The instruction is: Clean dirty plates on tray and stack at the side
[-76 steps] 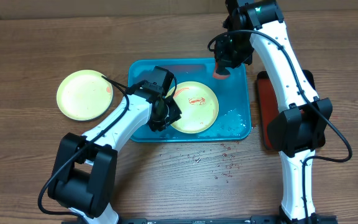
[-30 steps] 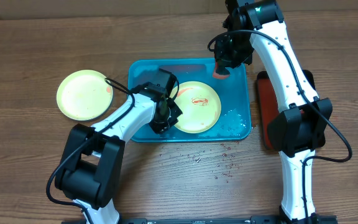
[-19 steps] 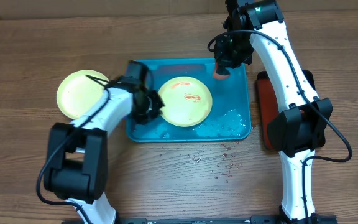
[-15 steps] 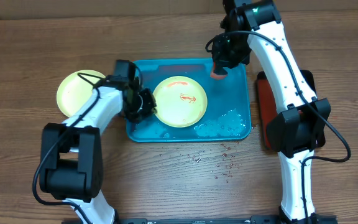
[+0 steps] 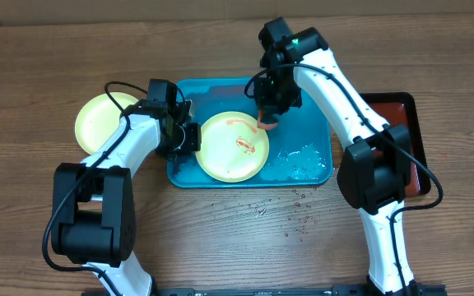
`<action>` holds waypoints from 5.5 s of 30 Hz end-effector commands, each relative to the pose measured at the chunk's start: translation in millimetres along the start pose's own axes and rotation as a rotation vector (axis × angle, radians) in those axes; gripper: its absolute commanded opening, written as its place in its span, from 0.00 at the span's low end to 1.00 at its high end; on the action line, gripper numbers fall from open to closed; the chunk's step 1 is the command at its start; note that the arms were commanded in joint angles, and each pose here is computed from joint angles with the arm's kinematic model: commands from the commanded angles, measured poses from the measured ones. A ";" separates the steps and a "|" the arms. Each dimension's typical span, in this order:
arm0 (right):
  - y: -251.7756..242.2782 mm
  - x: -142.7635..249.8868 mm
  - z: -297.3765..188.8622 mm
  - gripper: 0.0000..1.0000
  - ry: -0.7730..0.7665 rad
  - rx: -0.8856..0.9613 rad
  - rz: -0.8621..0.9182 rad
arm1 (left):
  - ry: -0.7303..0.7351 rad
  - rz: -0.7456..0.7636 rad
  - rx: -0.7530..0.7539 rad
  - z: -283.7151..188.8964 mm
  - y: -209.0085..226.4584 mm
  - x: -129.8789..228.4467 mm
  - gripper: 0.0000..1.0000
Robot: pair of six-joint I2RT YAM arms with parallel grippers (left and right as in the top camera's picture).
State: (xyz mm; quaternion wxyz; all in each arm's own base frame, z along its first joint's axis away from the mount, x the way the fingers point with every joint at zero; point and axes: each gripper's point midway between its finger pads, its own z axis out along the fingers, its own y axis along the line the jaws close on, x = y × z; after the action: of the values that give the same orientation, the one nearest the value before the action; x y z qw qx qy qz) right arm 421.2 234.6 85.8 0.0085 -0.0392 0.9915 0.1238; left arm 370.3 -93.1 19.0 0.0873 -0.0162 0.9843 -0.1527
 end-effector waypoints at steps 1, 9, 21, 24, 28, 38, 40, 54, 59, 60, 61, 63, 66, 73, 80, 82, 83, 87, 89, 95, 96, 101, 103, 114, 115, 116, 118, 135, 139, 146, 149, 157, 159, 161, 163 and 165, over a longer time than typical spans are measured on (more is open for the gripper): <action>3.8 6.3 5.4 0.10 0.012 -0.001 -0.016 | -0.040 0.023 -0.092 0.3 13.8 -12.1 0.04; 31.5 8.3 25.0 0.07 -0.007 -0.058 -0.074 | -0.059 0.063 -0.085 3.1 2.2 -15.5 0.04; 29.5 40.0 68.1 0.06 0.075 -0.025 -0.033 | -0.069 0.074 -0.082 4.3 -3.4 -17.2 0.04; 24.7 47.3 74.2 0.06 0.099 -0.014 -0.008 | -0.106 0.048 -0.070 3.7 -5.9 -25.9 0.04; 29.3 52.9 80.0 0.06 0.112 -0.028 -0.018 | -0.092 0.049 -0.028 4.3 -13.1 -23.1 0.04; 82.6 51.4 92.8 0.05 0.059 -0.154 -0.115 | -0.053 0.041 -0.026 5.1 -12.8 -13.6 0.04; 88.2 56.6 94.2 0.04 0.073 -0.165 -0.125 | -0.052 0.041 -0.026 5.1 -12.8 -13.4 0.04; -9.4 29.3 74.2 0.04 0.025 0.153 0.028 | -0.048 0.004 -0.055 5.0 -7.5 -11.8 0.04; -11.7 15.2 73.5 0.04 -0.023 0.138 0.056 | -0.048 0.003 -0.055 5.0 -7.5 -11.8 0.04; -9.8 11.7 73.7 0.04 -0.038 0.130 0.064 | -0.048 0.003 -0.055 5.0 -7.5 -11.8 0.04; -6.8 9.5 75.0 0.04 -0.050 0.123 0.071 | -0.048 0.003 -0.055 5.0 -7.5 -11.8 0.04; 6.1 7.3 81.4 0.05 -0.061 0.083 0.056 | -0.049 0.003 -0.055 5.0 -7.5 -11.9 0.04; 34.4 15.1 99.1 0.05 -0.023 -0.017 0.023 | -0.048 0.004 -0.055 5.0 -7.5 -11.8 0.04; 85.5 50.7 116.7 0.05 0.105 -0.175 -0.043 | -0.043 0.002 -0.056 5.0 -7.2 -10.5 0.04; 91.8 65.9 103.4 0.04 0.188 -0.205 -0.042 | -0.040 0.002 -0.056 5.0 -7.0 -9.7 0.04; 83.1 66.6 99.2 0.04 0.203 -0.192 -0.060 | -0.036 0.001 -0.057 5.1 -6.8 -8.8 0.04; 77.8 66.3 98.2 0.04 0.206 -0.181 -0.067 | -0.034 0.000 -0.058 5.1 -6.7 -8.3 0.04; 24.8 57.0 96.2 0.04 0.184 0.017 -0.016 | -0.033 0.000 -0.058 5.1 -6.6 -8.0 0.04; 13.7 54.4 94.2 0.04 0.178 0.057 -0.006 | -0.033 0.000 -0.058 5.1 -6.6 -8.1 0.04; -16.0 34.7 81.6 0.04 0.094 0.215 0.010 | -0.033 0.000 -0.058 5.1 -6.6 -8.0 0.04; -20.7 30.7 78.8 0.04 0.072 0.248 0.020 | -0.033 0.000 -0.058 5.1 -6.6 -7.9 0.04; -28.6 13.4 71.6 0.04 -0.028 0.340 0.052 | -0.030 -0.001 -0.059 5.1 -6.4 -7.3 0.04; -22.3 7.8 73.3 0.04 -0.056 0.324 0.043 | -0.031 -0.001 -0.059 5.1 -6.4 -7.4 0.04; 77.5 -1.7 90.6 0.06 -0.123 -0.020 -0.120 | -0.031 -0.001 -0.062 5.0 -5.9 -7.4 0.04; 84.1 1.0 91.3 0.06 -0.117 -0.040 -0.129 | -0.031 -0.001 -0.062 5.0 -5.9 -7.4 0.04; 88.8 3.4 91.8 0.06 -0.112 -0.054 -0.136 | -0.031 -0.001 -0.062 5.0 -5.9 -7.4 0.04; 97.0 9.2 92.8 0.07 -0.094 -0.081 -0.146 | -0.031 -0.001 -0.062 5.0 -5.8 -7.4 0.04; 75.8 70.4 90.9 0.04 0.175 -0.042 -0.140 | -0.030 -0.010 -0.071 5.0 -4.2 -6.9 0.04; 55.5 71.5 86.9 0.04 0.203 0.000 -0.156 | -0.029 -0.010 -0.071 5.0 -4.2 -6.7 0.04; 7.3 47.2 80.3 0.04 0.152 0.126 -0.095 | -0.029 -0.009 -0.071 5.0 -4.2 -6.7 0.04; -8.1 37.9 77.7 0.04 0.128 0.160 -0.071 | -0.029 -0.009 -0.071 5.0 -4.2 -6.7 0.04; -3.7 4.9 79.4 0.04 0.005 0.116 -0.069 | -0.029 -0.010 -0.071 5.0 -4.3 -6.8 0.04; 10.3 -1.3 81.1 0.04 -0.024 0.068 -0.084 | -0.029 -0.010 -0.070 5.0 -4.4 -6.9 0.04; 30.5 -5.6 82.6 0.04 -0.047 -0.007 -0.107 | -0.029 -0.010 -0.070 5.0 -4.4 -6.9 0.04; 53.0 -7.7 83.0 0.04 -0.064 -0.089 -0.135 | -0.030 -0.010 -0.070 4.9 -4.2 -6.9 0.04; 74.0 -7.2 83.0 0.05 -0.075 -0.155 -0.167 | -0.029 -0.010 -0.070 5.0 -4.4 -6.9 0.04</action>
State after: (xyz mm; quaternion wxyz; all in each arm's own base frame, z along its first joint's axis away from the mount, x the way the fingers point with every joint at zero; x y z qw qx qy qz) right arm 431.7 296.1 20.3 0.0578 -0.0964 0.9815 0.1548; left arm 374.3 -96.6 16.5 0.0998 -0.0260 0.9878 -0.1166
